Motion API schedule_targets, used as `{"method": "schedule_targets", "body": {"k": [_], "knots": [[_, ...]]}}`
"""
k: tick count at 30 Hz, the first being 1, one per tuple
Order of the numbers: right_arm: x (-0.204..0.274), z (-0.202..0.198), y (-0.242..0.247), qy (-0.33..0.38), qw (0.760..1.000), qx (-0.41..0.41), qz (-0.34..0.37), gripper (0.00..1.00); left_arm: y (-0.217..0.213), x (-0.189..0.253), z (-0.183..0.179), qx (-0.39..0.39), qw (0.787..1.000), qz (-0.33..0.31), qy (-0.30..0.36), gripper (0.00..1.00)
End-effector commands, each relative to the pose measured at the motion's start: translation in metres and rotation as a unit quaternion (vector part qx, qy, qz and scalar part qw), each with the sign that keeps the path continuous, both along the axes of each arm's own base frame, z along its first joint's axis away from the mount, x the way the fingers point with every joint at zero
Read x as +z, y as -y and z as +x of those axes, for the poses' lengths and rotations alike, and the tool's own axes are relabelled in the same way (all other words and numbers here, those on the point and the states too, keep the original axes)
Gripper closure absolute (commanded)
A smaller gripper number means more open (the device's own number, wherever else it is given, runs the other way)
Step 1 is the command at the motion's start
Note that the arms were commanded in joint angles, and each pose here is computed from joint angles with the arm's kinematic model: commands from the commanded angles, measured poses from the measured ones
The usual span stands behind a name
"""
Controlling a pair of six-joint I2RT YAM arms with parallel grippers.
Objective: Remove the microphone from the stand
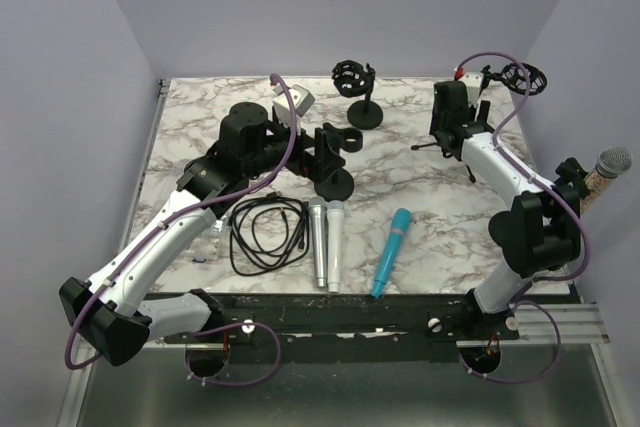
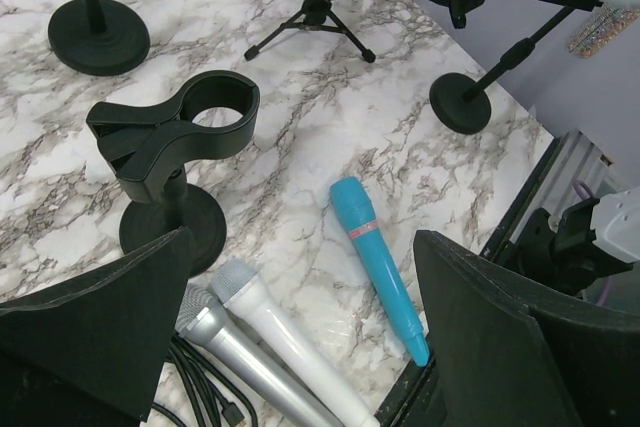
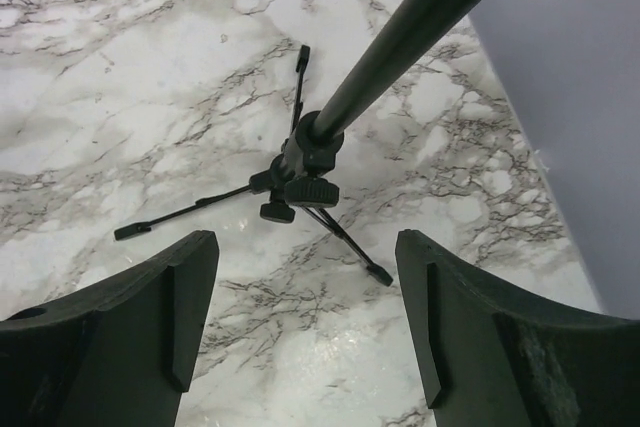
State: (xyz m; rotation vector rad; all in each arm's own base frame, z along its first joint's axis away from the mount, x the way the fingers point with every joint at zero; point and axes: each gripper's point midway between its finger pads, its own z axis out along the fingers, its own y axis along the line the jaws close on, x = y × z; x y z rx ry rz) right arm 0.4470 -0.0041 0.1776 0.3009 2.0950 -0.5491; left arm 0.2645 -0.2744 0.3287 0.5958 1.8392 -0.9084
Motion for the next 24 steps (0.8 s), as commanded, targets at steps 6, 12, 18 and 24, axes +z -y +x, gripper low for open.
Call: {"method": "schedule_targets", "body": {"k": [6, 12, 18, 24], "knots": [[-0.005, 0.015, 0.005, 0.033, 0.996, -0.001, 0.079, 0.39, 0.002, 0.011, -0.005, -0.014, 1.000, -0.005, 0.016, 0.05], [-0.009, 0.019, 0.015, 0.030, 0.997, -0.006, 0.070, 0.45, 0.002, 0.013, -0.006, -0.013, 1.000, -0.006, 0.018, 0.05], [-0.012, 0.023, 0.019, 0.011, 0.999, -0.006, 0.053, 0.50, 0.001, 0.013, -0.006, -0.012, 1.000, -0.005, 0.020, 0.05], [-0.018, 0.023, 0.021, -0.003, 0.999, -0.004, 0.039, 0.55, 0.000, 0.013, -0.005, -0.011, 1.000, -0.004, 0.021, 0.05]]}}
